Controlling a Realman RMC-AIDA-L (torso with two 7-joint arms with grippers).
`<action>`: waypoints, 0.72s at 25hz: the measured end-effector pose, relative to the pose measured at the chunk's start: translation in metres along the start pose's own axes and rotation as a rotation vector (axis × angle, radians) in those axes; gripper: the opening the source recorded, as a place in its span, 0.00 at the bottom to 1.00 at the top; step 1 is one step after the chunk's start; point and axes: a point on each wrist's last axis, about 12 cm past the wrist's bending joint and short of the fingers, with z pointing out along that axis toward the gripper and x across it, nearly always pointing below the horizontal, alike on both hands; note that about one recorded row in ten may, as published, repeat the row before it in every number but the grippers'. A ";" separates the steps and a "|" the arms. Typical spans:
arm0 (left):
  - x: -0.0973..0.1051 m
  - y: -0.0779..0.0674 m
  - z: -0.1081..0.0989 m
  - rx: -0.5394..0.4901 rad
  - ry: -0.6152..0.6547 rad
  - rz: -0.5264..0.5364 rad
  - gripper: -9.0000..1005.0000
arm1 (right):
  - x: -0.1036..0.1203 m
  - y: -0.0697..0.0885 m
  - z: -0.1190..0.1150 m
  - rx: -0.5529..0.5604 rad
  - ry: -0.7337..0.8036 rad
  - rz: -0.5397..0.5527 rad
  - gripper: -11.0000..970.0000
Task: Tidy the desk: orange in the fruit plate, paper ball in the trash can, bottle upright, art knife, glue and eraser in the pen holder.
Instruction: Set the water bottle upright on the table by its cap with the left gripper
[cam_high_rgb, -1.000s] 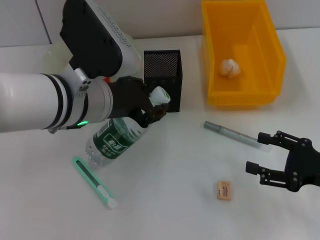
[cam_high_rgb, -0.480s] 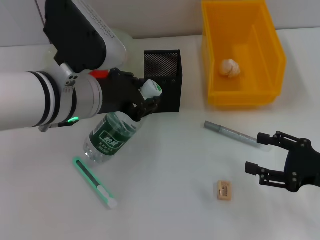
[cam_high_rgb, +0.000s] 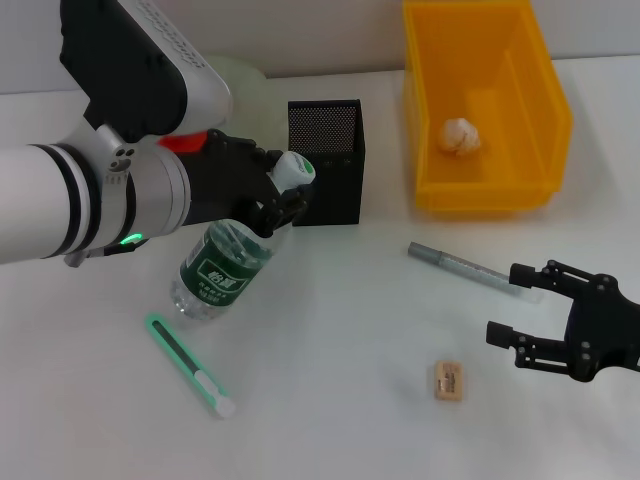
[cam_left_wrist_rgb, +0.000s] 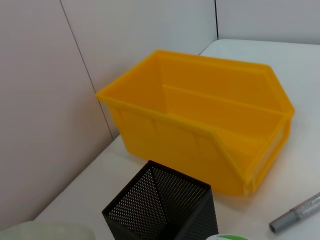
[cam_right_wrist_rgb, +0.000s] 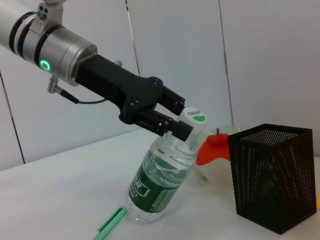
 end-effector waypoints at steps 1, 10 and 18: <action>0.000 0.000 -0.001 -0.003 -0.003 -0.002 0.44 | 0.000 0.000 0.000 0.000 0.000 0.000 0.86; -0.002 0.003 -0.007 -0.021 -0.019 -0.014 0.44 | -0.001 0.000 0.000 -0.003 -0.005 0.000 0.86; -0.003 0.004 -0.012 -0.031 -0.031 -0.019 0.44 | -0.001 0.000 0.000 -0.005 -0.005 -0.001 0.86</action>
